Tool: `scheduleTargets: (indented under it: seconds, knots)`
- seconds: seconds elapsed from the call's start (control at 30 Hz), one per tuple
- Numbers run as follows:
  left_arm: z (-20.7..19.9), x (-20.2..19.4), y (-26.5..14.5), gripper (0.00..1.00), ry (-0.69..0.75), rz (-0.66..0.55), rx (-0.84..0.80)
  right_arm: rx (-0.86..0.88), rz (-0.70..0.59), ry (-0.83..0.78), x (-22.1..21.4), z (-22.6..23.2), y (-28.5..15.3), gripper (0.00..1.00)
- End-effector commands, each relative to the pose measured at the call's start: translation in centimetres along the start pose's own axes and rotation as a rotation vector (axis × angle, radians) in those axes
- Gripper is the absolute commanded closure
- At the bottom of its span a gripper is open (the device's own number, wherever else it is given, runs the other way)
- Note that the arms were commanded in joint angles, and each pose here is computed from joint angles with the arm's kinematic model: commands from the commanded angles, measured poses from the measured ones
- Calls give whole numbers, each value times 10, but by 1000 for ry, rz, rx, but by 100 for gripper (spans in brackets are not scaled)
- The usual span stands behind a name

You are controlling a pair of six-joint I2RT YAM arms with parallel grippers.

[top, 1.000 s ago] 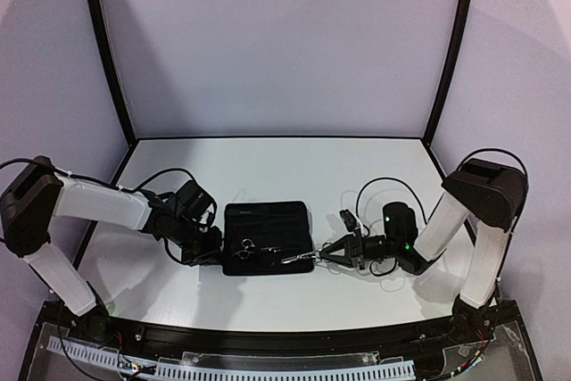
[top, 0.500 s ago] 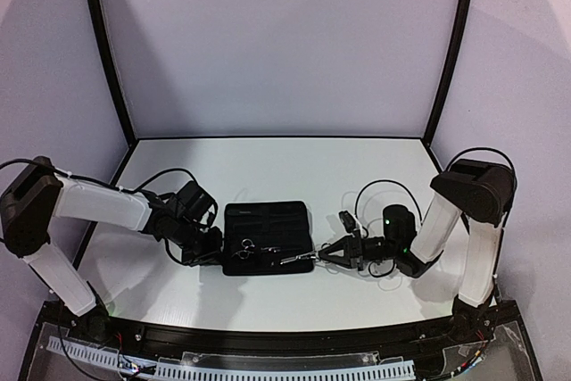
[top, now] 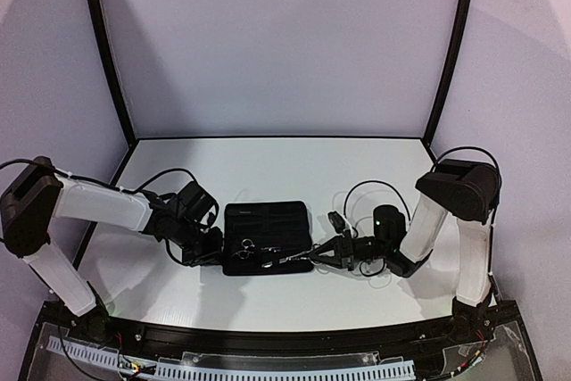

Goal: Sort the hair-cutting tools

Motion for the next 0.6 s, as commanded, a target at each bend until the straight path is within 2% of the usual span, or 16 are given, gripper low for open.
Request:
scheduleTargets:
  seconds: [0.0,0.57]
  knots:
    - [-6,-14,16,99,14,73,-27,-92,-16,67,-4,-22,10,100]
    - [-16,-21,18,99,23,98,-74,-112,9,58,-6,-12,37,100]
Point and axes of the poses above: each gripper's point midway between its finger pads, its own y axis out along the fingers, its own z axis along the line the jaws close on, x = y × z, the point moved 10 cm from there along -y, back along the fingers, and after that the axes turned 12 degrees about y, right-handed, at the moved point
